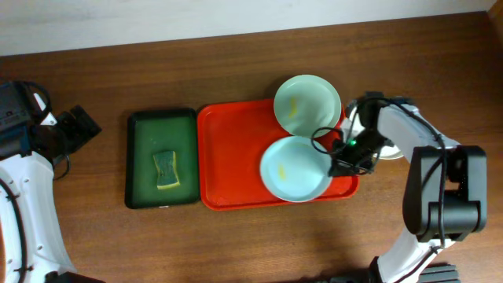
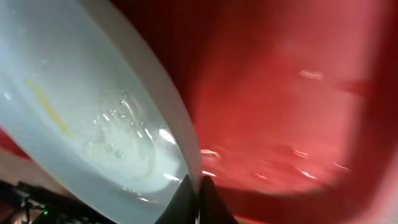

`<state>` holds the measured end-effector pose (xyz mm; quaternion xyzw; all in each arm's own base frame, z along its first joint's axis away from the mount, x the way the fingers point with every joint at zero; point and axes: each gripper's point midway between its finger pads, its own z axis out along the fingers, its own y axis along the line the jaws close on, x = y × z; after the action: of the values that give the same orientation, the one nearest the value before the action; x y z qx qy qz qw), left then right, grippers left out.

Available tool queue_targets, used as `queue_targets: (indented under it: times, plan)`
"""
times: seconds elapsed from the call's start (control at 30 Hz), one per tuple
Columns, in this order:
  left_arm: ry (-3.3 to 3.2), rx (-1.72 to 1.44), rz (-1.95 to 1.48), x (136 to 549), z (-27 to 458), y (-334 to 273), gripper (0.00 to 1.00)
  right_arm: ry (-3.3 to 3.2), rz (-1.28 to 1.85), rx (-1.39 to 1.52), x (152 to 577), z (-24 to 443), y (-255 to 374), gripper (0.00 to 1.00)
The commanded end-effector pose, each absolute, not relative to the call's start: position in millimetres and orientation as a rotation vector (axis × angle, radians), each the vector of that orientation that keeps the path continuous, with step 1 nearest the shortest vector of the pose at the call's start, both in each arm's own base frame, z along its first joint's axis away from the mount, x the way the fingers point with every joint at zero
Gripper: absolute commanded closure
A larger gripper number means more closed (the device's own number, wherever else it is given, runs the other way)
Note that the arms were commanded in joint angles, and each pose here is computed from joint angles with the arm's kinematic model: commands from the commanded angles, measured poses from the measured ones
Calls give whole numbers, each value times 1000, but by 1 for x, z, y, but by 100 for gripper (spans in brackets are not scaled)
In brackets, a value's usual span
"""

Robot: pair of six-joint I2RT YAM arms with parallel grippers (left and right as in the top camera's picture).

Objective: Clean dirty plates on tray and stack at the side
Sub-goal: 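Grasp the lower pale green plate rim with the right gripper and drag it left, then hold the pale green plate rim with the right gripper in the tray center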

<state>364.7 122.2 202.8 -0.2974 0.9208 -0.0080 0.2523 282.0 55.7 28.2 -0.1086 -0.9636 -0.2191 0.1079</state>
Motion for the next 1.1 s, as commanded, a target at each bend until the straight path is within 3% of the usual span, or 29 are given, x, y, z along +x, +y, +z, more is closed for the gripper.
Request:
queue_targets:
  times: [0.0,0.17,0.23,0.37,0.43,0.5,0.7,0.87,0.9,0.93,1.03,1.07]
  plan:
    - [2491,-823,-32,365,205,123,1,-2804,-764,-323,287,35,106,96]
    - [2491,-823,-32,365,205,123,1,-2888,-731,-463,312,29,164,96]
    - [2491,-823,-32,365,205,123,1,-2951,-522,-614,313,18,163,96]
    - [2491,-823,-32,365,205,123,1,-2992,-435,-624,312,15,164,96]
    - [2491,-823,-32,365,205,123,1,-3005,-447,-609,315,15,164,78]
    - [2491,-823,-32,365,205,123,1,-3045,-470,-528,320,17,166,70]
    - [2491,-823,-32,365,205,123,1,-3181,-524,-106,347,54,176,61]
    - [2491,-823,-32,365,205,123,1,-3162,-406,-10,341,118,166,59]
    - [2491,-823,-32,365,205,123,1,-3156,-396,-12,339,124,164,44]
    - [2491,-823,-32,365,205,123,1,-3162,-407,-12,342,127,165,2]
    - [2491,-823,-32,365,205,123,1,-3184,-422,-8,348,127,167,2]
    - [2491,-823,-32,365,205,123,1,-3188,-420,-7,348,127,167,10]
